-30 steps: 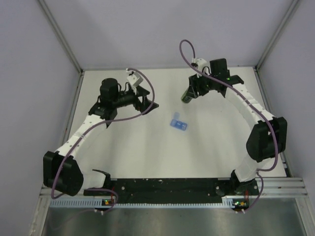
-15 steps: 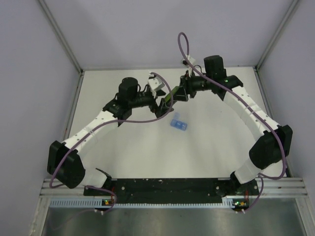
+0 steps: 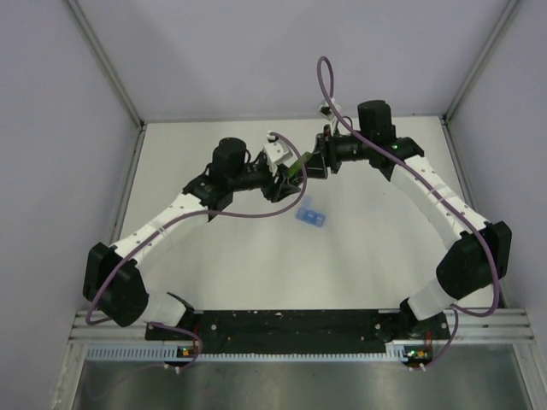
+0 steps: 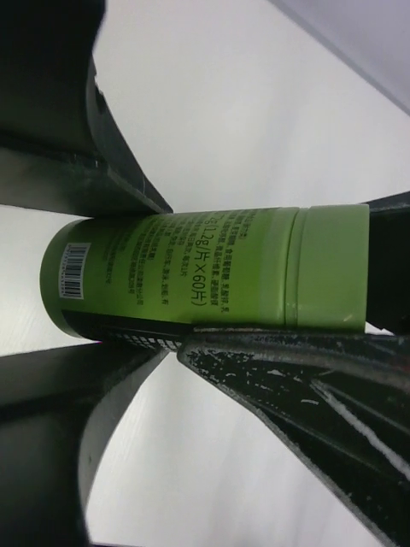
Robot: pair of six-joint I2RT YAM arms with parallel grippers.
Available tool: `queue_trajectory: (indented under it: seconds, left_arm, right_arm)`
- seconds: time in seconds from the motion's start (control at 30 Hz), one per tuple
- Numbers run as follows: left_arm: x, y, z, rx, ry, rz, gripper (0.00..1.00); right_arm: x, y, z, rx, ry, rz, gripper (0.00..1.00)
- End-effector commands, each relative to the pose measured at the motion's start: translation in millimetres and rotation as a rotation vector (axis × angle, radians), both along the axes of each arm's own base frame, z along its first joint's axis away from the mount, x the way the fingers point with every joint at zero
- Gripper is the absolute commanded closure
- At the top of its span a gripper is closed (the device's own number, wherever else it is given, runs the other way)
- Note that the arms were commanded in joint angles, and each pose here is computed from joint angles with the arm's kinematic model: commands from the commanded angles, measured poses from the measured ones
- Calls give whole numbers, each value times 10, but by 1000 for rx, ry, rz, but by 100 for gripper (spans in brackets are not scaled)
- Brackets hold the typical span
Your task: Sort the pills into containers
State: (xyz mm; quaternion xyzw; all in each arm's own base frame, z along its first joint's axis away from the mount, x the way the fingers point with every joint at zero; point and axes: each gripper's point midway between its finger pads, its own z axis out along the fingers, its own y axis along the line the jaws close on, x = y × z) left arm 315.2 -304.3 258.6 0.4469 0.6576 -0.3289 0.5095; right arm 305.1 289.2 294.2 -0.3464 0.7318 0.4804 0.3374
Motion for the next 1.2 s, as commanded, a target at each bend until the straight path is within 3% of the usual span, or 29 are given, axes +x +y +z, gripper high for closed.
queue_trajectory:
  seconds: [0.0,0.07,0.13,0.17,0.2,0.3,0.43,0.73,1.0,1.17]
  left_arm:
    - [65,10,13,12,-25,10,61]
    - [32,5,2,13,-15,-4,100]
    - [-7,10,3,8,-12,-13,100]
    - [-24,20,20,4,-18,-16,100]
    - [-46,25,38,-1,-22,-17,100]
    - [-78,72,129,-24,-46,5,100]
    - [-106,122,157,-29,-54,26,100]
    - [-111,162,173,-35,-58,47,100]
    - [-231,108,150,-48,-30,-22,100]
    - [-613,79,267,-104,37,-231,100]
  right_arm:
    - [-174,21,351,79,-65,52,95]
    - [-182,27,355,81,-58,53,84]
    - [-188,25,366,81,-60,53,68]
    - [-183,19,370,78,-58,46,52]
    - [-171,10,388,75,-64,38,45]
    - [-167,-10,440,65,-76,19,31]
    - [-100,-36,494,52,-84,-31,25]
    - [-73,-27,330,31,-39,-30,37]
    - [-136,-4,298,41,-60,29,77]
    - [-252,-57,329,8,-253,135,93]
